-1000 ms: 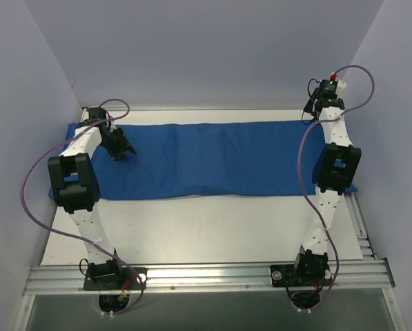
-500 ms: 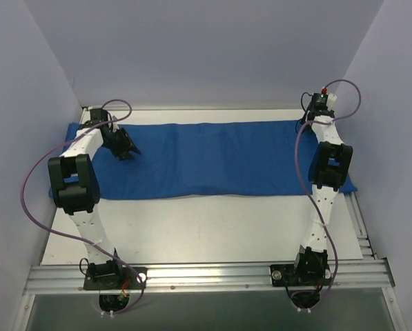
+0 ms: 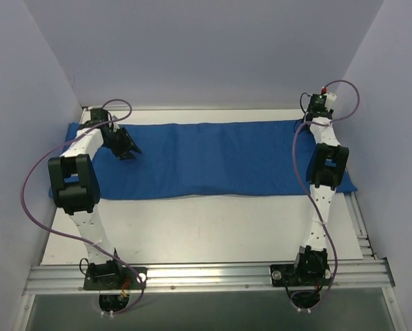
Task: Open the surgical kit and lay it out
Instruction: Open the surgical kit at the center of the board.
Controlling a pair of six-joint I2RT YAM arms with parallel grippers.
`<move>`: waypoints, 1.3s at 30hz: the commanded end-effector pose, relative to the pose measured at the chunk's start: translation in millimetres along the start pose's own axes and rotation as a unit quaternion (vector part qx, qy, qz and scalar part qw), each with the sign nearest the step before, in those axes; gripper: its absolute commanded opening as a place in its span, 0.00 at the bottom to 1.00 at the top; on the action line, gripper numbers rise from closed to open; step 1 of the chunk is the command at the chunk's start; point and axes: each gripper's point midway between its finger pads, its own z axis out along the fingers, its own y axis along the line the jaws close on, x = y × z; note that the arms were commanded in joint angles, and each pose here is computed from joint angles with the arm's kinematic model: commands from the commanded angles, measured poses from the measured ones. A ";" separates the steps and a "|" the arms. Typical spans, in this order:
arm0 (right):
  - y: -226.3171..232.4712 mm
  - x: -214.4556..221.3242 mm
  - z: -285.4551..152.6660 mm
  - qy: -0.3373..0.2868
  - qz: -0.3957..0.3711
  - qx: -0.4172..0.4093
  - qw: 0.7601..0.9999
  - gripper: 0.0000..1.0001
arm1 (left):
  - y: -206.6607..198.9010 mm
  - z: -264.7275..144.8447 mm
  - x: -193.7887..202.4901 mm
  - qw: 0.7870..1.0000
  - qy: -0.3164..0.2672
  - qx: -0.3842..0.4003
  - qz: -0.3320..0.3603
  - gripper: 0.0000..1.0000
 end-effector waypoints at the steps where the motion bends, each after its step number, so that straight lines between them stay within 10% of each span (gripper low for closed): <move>1: -8.3 -15.7 2.3 -0.018 0.008 0.017 1.000 0.45 | -22.7 -12.7 -16.5 0.999 -0.029 0.031 0.016 0.46; 14: -10.3 -10.0 12.2 -0.006 0.052 0.013 0.999 0.45 | -24.4 -13.1 -16.7 0.999 -0.029 0.033 0.018 0.47; 32: -15.2 -8.2 10.3 0.007 0.060 0.004 0.998 0.01 | -25.5 -12.8 -15.5 0.999 -0.026 0.038 0.020 0.47; 39: -9.5 -48.0 -17.9 -0.023 0.084 -0.020 0.996 0.00 | -25.0 -20.1 -19.1 0.999 -0.037 0.027 0.014 0.47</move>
